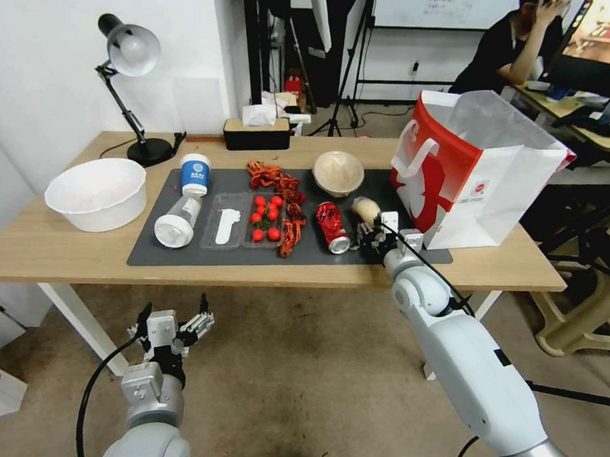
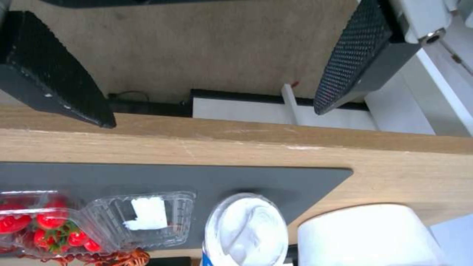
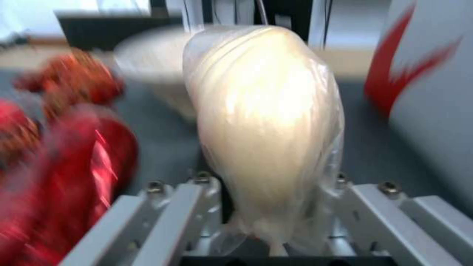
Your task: Pick up the trash from the table and place it into the takeout bag.
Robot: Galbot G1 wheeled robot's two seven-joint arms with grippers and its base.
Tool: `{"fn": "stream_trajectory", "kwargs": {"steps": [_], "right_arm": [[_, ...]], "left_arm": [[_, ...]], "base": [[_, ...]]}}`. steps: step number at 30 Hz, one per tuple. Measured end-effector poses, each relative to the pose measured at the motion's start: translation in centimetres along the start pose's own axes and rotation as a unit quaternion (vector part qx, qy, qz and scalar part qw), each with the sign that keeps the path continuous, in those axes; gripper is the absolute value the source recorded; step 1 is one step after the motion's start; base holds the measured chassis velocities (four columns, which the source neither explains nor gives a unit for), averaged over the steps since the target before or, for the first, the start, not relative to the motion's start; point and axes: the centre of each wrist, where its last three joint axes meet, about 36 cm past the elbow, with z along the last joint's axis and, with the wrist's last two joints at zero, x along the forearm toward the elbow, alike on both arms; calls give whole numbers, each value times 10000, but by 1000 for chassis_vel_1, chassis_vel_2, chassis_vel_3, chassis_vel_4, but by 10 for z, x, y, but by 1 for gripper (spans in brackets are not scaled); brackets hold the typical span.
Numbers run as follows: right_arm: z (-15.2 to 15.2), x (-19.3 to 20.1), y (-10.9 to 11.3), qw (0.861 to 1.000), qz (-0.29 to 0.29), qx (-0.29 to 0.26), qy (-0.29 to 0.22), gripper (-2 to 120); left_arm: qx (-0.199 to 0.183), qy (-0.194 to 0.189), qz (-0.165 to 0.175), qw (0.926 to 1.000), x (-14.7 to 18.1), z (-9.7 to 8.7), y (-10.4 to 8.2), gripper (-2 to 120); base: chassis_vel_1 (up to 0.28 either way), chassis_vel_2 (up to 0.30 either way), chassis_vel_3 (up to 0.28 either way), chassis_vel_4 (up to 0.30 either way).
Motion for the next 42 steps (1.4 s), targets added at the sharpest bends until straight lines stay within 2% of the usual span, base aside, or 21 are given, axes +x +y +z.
{"fn": "stream_trajectory", "kwargs": {"steps": [1,2,6,7,10,11,13,14,17,19,22,23,26,28,31,32,35,36,39,42], "right_arm": [[-7,7,0,9997,-75,65,-228,14],[-7,7,0,9997,-75,65,-228,14],[-41,34,-4,9944,-322,275,-964,5],[-41,34,-4,9944,-322,275,-964,5],[-80,51,-9,9868,-368,460,-1505,5],[-80,51,-9,9868,-368,460,-1505,5],[-114,56,-13,9808,-242,502,-1867,5],[-114,56,-13,9808,-242,502,-1867,5],[-150,50,-26,9778,213,416,-2040,5],[-155,47,-30,9775,320,397,-2047,5],[-181,32,-55,9734,1000,252,-2047,5],[-181,32,-55,9734,1000,252,-2047,5],[-195,24,-76,9704,1509,130,-1882,5],[-196,23,-80,9707,1577,122,-1811,5],[-196,22,-84,9712,1638,71,-1727,20],[-196,22,-84,9712,1638,71,-1727,20],[-193,20,-85,9717,1659,45,-1682,33],[-193,20,-85,9717,1659,45,-1682,33],[-191,20,-86,9719,1671,62,-1654,48],[-190,20,-86,9721,1672,84,-1640,55]], "left_arm": [[3,-3,6,10000,0,0,0,100],[3,-3,6,10000,0,0,0,100],[-1,-48,10,10000,2,-4,1,100],[-1,-48,10,10000,2,-4,1,100],[-7,-76,-4,10000,4,-7,2,100],[-7,-76,-4,10000,4,-7,2,100],[-13,-73,-11,10000,5,-7,2,100],[-13,-73,-11,10000,5,-7,2,100],[-15,-79,-18,10000,7,-8,2,100],[-12,-83,-20,10000,8,-8,2,100],[-12,-92,-34,10000,10,-10,3,100],[-12,-92,-34,10000,10,-10,3,100],[-31,-94,-60,9999,12,-11,5,100],[-31,-102,-65,9999,12,-11,6,100],[-25,-102,-70,9999,13,-11,5,100],[-25,-102,-70,9999,13,-11,5,100],[-20,-97,-56,9999,13,-11,4,100],[-20,-97,-56,9999,13,-11,4,100],[-23,-101,-54,9999,13,-12,4,100],[-27,-109,-54,9999,14,-13,4,100]], "base": [[0,0,0,0],[0,0,0,0],[0,0,0,0],[0,0,0,0],[0,0,0,0],[0,0,0,0],[0,0,0,0],[0,0,0,0],[0,0,0,0],[0,0,0,0],[0,0,0,0],[0,0,0,0],[0,0,0,0],[0,0,0,0],[0,0,0,0],[0,0,0,0],[0,0,0,0],[0,0,0,0],[0,0,0,0],[0,0,0,0]]}}
